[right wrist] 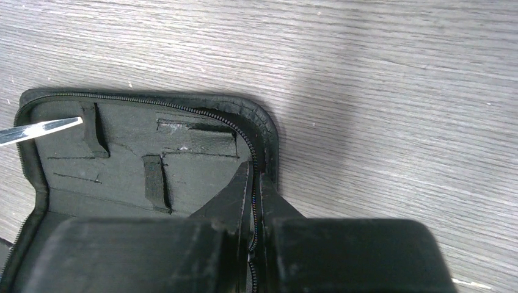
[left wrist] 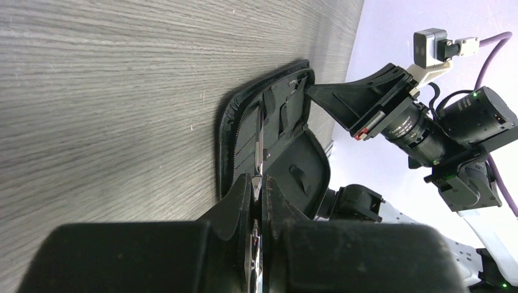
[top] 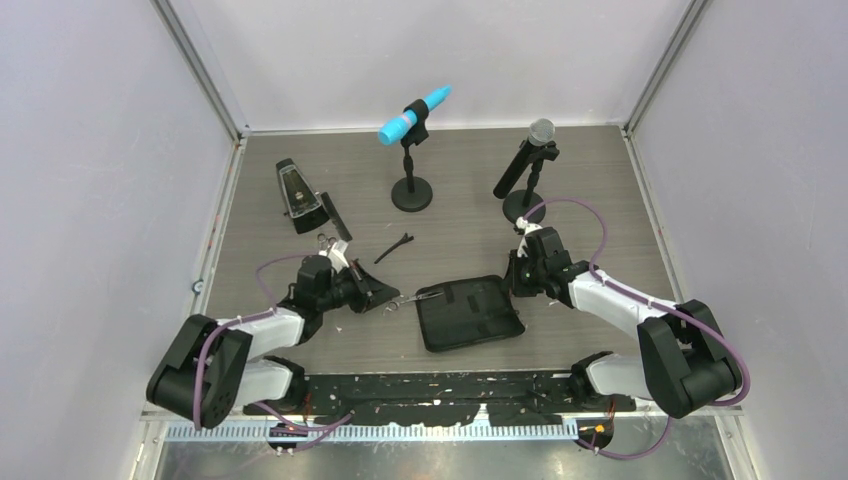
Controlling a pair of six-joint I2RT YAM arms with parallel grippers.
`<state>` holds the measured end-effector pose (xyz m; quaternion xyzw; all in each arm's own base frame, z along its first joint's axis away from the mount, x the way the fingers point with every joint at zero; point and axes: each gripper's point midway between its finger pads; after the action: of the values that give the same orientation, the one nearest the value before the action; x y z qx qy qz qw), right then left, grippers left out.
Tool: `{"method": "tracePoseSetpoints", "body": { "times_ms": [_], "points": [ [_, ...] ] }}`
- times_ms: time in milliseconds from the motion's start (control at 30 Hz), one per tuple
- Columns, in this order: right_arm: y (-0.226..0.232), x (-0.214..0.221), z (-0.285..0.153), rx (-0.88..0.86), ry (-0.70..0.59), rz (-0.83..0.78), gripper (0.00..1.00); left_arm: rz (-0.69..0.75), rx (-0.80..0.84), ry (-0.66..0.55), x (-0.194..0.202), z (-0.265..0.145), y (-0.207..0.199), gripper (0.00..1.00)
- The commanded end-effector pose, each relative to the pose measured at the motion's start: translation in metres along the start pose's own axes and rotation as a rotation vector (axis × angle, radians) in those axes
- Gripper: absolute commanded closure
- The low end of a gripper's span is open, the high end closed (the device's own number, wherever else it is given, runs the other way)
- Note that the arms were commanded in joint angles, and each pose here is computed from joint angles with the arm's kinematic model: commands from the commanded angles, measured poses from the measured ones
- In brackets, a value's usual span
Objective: Sort the hair-cutting tools
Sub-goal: Place the scissors in the hairdressing tool bag.
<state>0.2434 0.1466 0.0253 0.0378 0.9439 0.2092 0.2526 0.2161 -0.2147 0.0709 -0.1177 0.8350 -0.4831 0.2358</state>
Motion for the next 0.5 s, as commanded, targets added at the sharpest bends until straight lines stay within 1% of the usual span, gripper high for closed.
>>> {"method": "tracePoseSetpoints", "body": {
  "times_ms": [0, 267, 467],
  "points": [
    [0.01, -0.01, -0.005, -0.043, -0.041, -0.001, 0.95, 0.006, 0.057, 0.019, 0.005, 0.008, -0.007, 1.0],
    [0.013, -0.012, -0.006, -0.053, -0.046, -0.003, 0.95, 0.004, 0.124, 0.048, 0.013, 0.017, -0.022, 1.0],
    [0.015, -0.011, -0.006, -0.064, -0.044, 0.0, 0.95, -0.003, 0.13, 0.059, 0.014, 0.024, -0.022, 1.0]
  ]
}}
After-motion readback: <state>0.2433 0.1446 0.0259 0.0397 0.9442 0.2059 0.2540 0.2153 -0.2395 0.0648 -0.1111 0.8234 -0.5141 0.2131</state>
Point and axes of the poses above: each gripper's point midway between its finger pads, its own z axis out along the fingers, its own y axis along the line the jaws close on, x = y × z, and after that the axes turned 9 degrees about z, right-handed
